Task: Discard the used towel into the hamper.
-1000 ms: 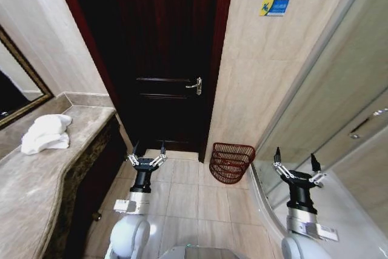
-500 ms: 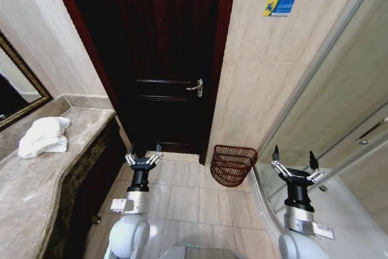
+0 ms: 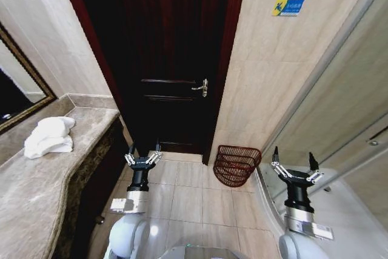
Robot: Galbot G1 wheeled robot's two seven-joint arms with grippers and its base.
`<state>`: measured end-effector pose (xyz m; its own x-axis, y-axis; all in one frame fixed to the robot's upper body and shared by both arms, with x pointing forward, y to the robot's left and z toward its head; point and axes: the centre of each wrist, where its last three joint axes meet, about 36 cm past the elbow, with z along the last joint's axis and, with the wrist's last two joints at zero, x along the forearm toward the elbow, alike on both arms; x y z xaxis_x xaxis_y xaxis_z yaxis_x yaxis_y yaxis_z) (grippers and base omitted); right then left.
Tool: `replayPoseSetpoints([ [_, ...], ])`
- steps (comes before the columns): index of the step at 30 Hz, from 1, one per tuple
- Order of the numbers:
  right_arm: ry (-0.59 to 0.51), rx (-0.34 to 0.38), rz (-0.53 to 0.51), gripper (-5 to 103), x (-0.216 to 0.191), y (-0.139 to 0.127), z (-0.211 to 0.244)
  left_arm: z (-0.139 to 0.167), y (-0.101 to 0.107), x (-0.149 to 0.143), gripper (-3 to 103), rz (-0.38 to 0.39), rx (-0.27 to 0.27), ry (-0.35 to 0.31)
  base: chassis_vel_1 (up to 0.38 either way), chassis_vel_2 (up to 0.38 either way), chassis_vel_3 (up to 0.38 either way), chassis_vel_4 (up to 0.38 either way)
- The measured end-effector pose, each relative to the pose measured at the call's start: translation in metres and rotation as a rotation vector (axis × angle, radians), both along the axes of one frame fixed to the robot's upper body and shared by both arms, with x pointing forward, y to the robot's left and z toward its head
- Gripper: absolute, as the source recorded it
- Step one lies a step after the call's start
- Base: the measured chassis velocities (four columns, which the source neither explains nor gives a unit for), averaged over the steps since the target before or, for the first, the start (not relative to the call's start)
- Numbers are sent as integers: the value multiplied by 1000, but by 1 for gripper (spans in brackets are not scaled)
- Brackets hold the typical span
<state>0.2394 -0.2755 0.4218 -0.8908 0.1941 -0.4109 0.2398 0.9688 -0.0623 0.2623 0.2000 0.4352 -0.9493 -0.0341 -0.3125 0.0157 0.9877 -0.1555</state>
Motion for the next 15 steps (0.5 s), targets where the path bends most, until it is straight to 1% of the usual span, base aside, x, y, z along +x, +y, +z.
replayPoseSetpoints([
  [9, 1, -3, 3, 100, 1, 0, 0, 0, -1, 1, 98, -2, -1, -3, 12, 10, -16, -18],
  [15, 0, -7, 8, 100, 1, 1, 2, 0, 0, 2, 98, -4, 1, -5, 109, 122, -128, -130],
])
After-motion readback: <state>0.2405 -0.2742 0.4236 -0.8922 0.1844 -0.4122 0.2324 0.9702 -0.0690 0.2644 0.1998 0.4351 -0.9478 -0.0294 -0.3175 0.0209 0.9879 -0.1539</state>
